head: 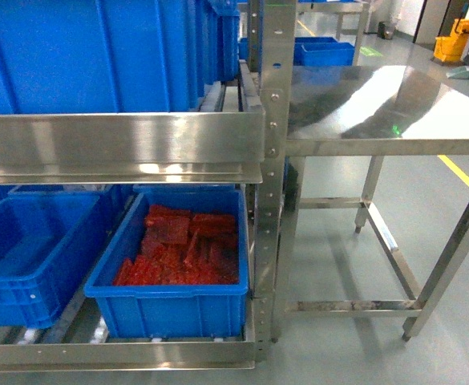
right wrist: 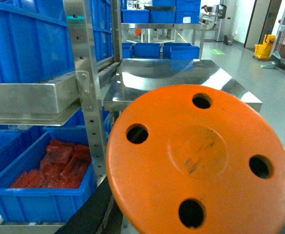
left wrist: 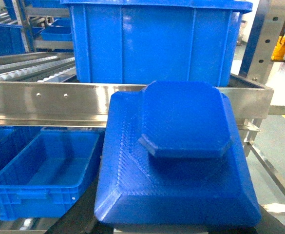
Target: Sort blue parts and orange caps into right shelf containers
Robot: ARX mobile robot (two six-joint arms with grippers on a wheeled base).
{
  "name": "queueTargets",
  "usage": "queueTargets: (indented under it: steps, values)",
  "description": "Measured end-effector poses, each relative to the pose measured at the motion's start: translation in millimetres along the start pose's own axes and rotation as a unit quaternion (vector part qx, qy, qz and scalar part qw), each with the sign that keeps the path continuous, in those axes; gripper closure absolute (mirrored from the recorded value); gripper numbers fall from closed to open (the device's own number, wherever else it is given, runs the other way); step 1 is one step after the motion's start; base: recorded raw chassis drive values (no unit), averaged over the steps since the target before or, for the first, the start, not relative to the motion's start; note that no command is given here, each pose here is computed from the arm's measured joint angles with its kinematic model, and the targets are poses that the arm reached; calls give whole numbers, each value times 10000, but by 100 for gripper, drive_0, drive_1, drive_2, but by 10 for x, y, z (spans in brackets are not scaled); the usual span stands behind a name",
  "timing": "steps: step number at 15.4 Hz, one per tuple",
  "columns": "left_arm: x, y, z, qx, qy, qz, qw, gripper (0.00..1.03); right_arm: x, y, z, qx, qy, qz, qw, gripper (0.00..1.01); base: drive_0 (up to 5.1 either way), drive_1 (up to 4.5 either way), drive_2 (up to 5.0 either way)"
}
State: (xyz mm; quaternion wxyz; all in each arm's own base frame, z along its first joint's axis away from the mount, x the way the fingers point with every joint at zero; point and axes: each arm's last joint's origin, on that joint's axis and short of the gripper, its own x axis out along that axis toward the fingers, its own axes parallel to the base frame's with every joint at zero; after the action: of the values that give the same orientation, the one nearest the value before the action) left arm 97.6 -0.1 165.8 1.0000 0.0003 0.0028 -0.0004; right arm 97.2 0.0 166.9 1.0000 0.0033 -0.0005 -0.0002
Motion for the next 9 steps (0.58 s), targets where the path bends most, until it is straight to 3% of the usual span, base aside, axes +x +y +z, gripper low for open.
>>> queueTargets:
  steps: [3,9]
  values:
    - [0,0,0,0,-2,0,10000,61,0,0,0,0,-2,0,10000,57,2,417,-413]
    - [0,0,0,0,2,-4,10000,61,0,0,0,0,0,4,10000,57,-505,236,236]
